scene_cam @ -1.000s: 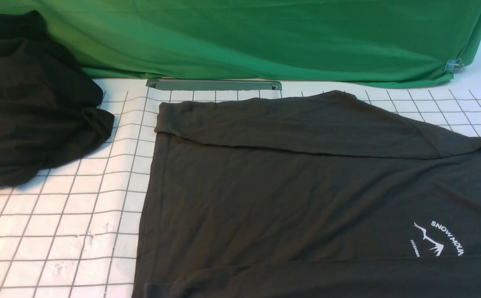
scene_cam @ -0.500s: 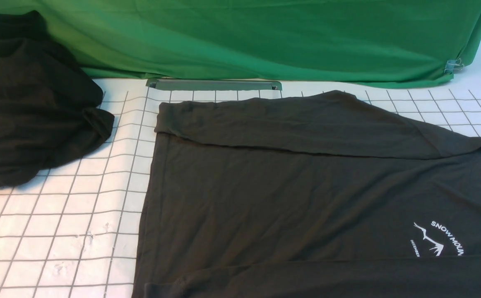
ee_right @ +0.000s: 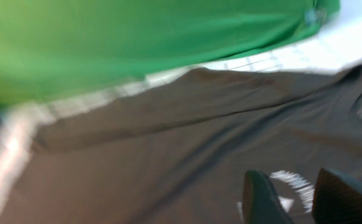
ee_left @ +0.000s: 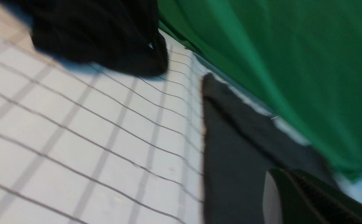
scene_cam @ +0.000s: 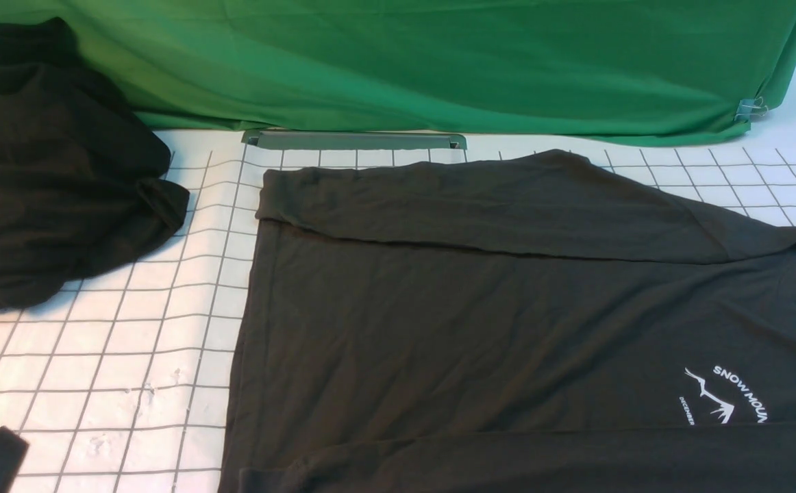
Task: Fold a long-sleeved shirt over a white checkered tablecloth.
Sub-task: 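Grasp the left edge of the dark T-shirt lying flat on the table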
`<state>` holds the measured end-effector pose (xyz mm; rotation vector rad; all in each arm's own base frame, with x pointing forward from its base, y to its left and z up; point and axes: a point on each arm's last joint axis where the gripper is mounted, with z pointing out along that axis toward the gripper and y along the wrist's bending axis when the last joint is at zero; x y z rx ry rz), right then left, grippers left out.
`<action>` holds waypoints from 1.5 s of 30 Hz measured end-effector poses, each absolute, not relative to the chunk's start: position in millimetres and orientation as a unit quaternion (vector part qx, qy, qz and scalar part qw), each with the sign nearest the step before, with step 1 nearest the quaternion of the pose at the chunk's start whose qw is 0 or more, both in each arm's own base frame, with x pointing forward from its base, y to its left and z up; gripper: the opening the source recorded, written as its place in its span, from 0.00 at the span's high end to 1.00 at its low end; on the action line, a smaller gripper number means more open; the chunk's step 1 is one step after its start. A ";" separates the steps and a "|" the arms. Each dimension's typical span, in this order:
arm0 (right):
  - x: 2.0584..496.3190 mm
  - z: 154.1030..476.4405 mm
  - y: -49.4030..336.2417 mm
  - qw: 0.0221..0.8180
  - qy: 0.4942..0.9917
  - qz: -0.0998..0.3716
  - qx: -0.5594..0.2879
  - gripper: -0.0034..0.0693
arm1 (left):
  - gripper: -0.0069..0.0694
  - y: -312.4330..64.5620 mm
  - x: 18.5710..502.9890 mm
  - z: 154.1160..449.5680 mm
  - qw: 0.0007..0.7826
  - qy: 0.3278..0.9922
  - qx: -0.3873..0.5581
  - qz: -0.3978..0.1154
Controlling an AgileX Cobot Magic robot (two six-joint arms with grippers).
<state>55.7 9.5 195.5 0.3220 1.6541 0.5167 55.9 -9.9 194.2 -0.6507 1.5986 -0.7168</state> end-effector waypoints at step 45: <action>140.6 273.6 41.2 0.247 0.950 0.091 -0.166 0.90 | 0.87 -99.5 222.3 206.2 0.044 0.977 0.089 -0.191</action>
